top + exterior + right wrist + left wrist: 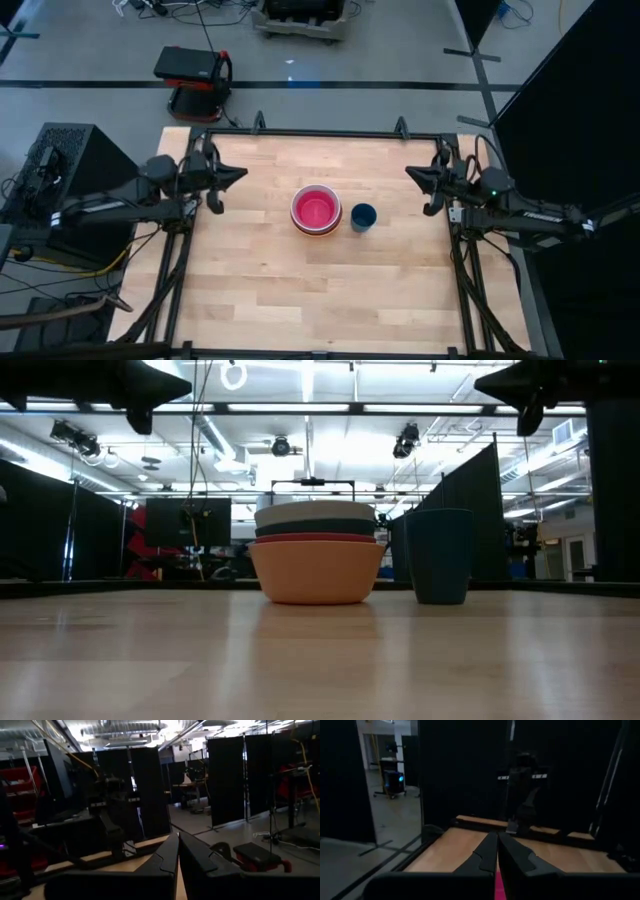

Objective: Nest bowls inside each other
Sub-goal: Return to Home Position

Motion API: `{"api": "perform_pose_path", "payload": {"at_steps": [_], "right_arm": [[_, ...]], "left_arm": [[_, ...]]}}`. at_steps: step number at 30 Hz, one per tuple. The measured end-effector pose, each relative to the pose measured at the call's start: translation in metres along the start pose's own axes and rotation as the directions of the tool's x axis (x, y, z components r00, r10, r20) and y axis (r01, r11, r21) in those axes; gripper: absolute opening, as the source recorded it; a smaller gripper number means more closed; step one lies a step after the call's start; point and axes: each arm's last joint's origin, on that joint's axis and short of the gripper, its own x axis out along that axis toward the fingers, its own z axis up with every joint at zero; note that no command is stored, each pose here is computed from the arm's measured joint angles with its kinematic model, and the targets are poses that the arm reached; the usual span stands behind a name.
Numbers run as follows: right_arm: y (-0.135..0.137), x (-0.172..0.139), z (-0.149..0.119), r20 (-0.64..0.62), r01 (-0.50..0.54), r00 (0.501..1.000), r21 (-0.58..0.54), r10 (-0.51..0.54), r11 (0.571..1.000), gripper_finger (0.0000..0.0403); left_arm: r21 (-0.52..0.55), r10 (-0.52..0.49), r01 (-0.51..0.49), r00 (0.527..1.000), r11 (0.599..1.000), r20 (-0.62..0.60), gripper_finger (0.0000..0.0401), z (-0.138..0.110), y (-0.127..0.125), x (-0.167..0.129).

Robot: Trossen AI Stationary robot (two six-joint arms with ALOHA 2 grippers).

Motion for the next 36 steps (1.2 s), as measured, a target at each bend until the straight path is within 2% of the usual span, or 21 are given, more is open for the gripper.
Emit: {"api": "perform_pose_path", "payload": {"at_steps": [17,36], "right_arm": [[-0.008,-0.017,-0.035,-0.003,0.012,1.000,0.084,-0.012,0.996,0.0000],[-0.013,-0.018,-0.077,-0.110,0.034,0.994,0.131,-0.019,0.991,0.0000]], "left_arm": [[-0.102,0.003,-0.004,1.000,0.995,-0.012,0.0000,-0.060,0.002,0.000],[-0.216,-0.027,-0.006,0.988,0.976,-0.151,0.0000,-0.098,0.004,-0.004]]}}
